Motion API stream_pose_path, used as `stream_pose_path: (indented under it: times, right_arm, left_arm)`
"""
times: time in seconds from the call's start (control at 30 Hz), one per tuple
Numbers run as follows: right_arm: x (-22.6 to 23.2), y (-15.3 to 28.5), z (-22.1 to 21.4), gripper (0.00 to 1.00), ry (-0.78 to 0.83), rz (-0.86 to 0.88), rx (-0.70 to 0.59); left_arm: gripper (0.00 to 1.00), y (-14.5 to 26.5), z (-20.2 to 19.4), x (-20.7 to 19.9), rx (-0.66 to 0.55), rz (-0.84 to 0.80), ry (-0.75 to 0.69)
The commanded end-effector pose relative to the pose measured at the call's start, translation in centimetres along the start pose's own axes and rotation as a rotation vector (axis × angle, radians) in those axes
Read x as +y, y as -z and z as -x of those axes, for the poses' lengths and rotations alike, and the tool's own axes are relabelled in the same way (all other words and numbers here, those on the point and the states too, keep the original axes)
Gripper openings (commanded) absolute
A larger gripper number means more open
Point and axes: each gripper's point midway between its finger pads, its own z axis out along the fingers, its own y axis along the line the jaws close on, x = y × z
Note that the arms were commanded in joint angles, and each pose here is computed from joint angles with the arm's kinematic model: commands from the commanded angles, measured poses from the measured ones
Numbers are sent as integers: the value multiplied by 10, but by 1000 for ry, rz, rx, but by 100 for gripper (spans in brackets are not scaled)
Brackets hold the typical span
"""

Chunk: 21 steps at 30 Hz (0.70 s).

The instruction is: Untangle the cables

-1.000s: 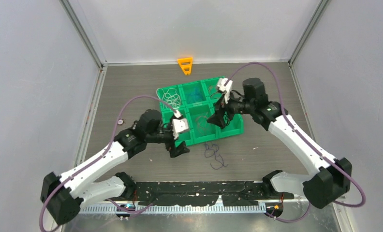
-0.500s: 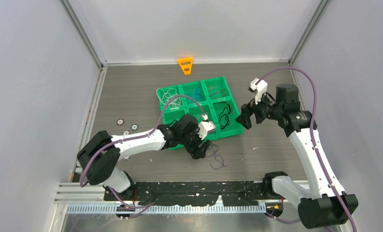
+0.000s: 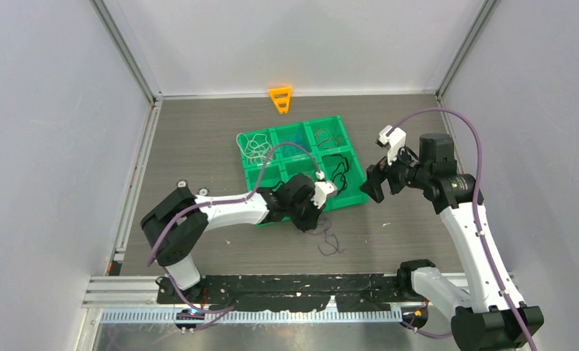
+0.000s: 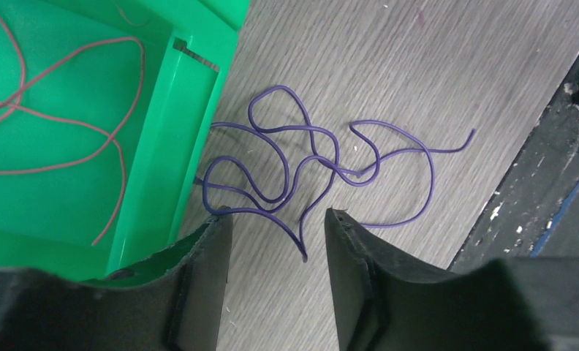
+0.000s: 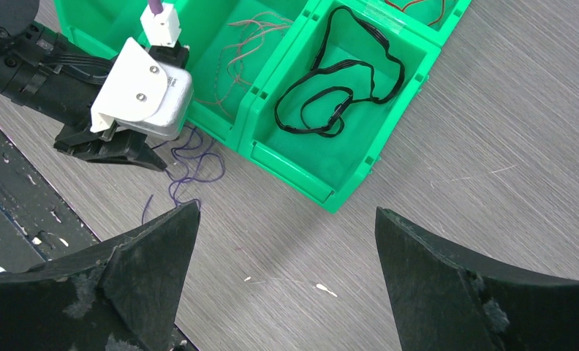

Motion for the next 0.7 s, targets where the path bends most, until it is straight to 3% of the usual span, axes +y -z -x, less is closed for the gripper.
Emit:
stream_pose_path:
  times: [0.0,0.1,0.2,0.27,0.3,0.4,0.43,0.53,0.6,0.67]
  right_arm:
    - [-3,13,10,96,48,-46,-36]
    - [-5,15,13,96,49,-63,-44]
    - [-11,19,16,96,33,-97,-47]
    - [-16,22,18,97,24,-120,-54]
    - [-20,23,18,97,15,-132,-55]
    - [-23,21,18,97,-7,-131,-56]
    - [-23,21,18,97,-11,-125,-58]
    - [-22,22,18,97,-14,-116,-54]
    - [-20,22,16,97,-11,-108,-56]
    - [-18,21,15,97,-10,-100,-55]
  left_arm:
    - [0,45,68,-42,-169,-103,-194]
    - [0,119,116,-73,-315,-136,-385]
    - [0,207,170,-78,-508,-70,-390]
    - [0,241,177,-88,-589,-127,-360]
    - [0,237,162,-102,-557,-183,-431]
    - [0,186,34,-136,0,-311,-732]
    - [0,186,21,-140,51,-367,-687]
    - [0,205,54,-121,-163,-365,-520]
    - [0,230,82,-104,-304,-332,-499]
    - [0,254,104,-90,-361,-278,-497]
